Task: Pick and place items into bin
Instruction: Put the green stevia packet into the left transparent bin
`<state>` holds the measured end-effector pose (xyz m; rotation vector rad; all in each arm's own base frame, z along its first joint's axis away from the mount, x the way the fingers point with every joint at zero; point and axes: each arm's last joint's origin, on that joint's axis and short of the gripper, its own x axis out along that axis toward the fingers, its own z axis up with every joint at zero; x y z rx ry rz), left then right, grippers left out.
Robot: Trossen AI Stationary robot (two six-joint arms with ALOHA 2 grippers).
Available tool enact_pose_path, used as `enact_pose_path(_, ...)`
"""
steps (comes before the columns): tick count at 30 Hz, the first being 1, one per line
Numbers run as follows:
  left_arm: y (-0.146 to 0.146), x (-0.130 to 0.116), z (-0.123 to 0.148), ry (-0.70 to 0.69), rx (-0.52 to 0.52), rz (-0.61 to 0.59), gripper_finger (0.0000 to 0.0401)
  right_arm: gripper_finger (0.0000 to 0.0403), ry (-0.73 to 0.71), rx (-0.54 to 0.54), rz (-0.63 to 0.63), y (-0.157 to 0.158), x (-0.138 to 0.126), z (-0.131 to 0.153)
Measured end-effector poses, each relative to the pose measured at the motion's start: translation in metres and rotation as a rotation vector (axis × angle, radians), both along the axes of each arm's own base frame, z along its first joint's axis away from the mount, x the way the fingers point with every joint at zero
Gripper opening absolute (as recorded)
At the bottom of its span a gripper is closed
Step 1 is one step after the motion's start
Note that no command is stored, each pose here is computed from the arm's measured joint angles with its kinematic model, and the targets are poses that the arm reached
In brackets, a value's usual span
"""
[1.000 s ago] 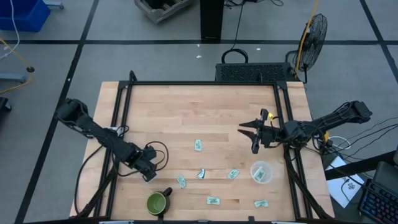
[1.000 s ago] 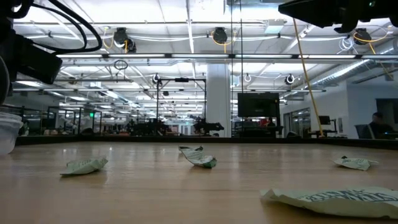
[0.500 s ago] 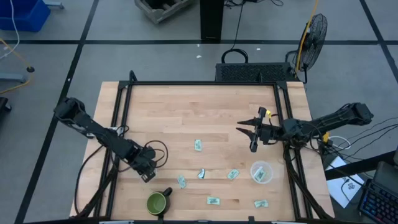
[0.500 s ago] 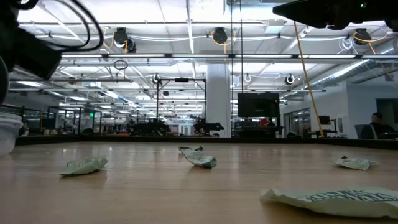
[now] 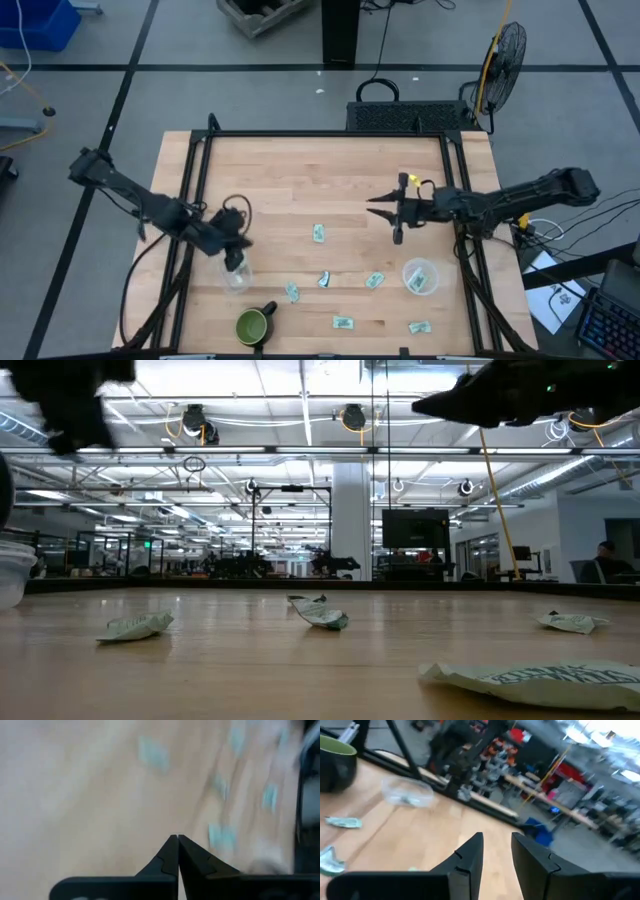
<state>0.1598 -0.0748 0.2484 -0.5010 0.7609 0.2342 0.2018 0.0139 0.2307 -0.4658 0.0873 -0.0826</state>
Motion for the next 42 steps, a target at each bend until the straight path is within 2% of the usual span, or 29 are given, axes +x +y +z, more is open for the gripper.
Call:
enact_pose_path(4, 0.006, 0.008, 0.023, -0.275, 0.201, 0.077, 0.0005, 0.0096, 0.046, 0.100, 0.123, -0.002, 0.017, -0.001)
enact_pose_path(8, 0.008, 0.020, 0.032, -0.365, 0.255, 0.020, 0.0025, 0.0096, 0.155, 0.199, 0.146, -0.002, 0.035, -0.003)
enact_pose_path(11, 0.010, 0.029, 0.027, -0.332, 0.269, -0.048, 0.0043, 0.0096, 0.262, 0.231, 0.126, -0.002, 0.047, -0.010)
enact_pose_path(15, 0.012, 0.044, 0.012, -0.248, 0.329, -0.071, 0.0080, 0.0096, 0.364, 0.204, 0.125, -0.001, 0.057, -0.020)
enact_pose_path(19, 0.015, 0.063, -0.006, -0.176, 0.388, -0.092, 0.0127, 0.0096, 0.368, 0.199, 0.125, -0.001, 0.056, -0.019)
enact_pose_path(21, 0.016, 0.074, -0.015, -0.155, 0.409, -0.148, 0.0146, 0.0096, 0.370, 0.221, 0.119, -0.001, 0.054, -0.017)
enact_pose_path(24, 0.020, 0.094, -0.023, -0.193, 0.437, -0.188, 0.0162, 0.0096, 0.343, 0.225, 0.121, -0.001, 0.050, -0.010)
enact_pose_path(28, 0.032, 0.117, -0.034, -0.258, 0.419, -0.185, 0.0165, 0.0096, 0.255, 0.149, 0.092, -0.003, 0.047, 0.003)
enact_pose_path(33, 0.048, 0.132, -0.056, -0.230, 0.320, -0.252, 0.0166, 0.0096, 0.090, 0.093, -0.147, -0.011, 0.049, 0.018)
enact_pose_path(36, 0.054, 0.139, -0.067, -0.217, 0.314, -0.298, 0.0166, 0.0096, 0.073, 0.086, -0.231, -0.018, 0.048, 0.019)
enact_pose_path(42, 0.055, 0.159, -0.088, -0.167, 0.284, -0.390, 0.0166, 0.0096, 0.079, 0.026, -0.275, -0.031, 0.048, 0.020)
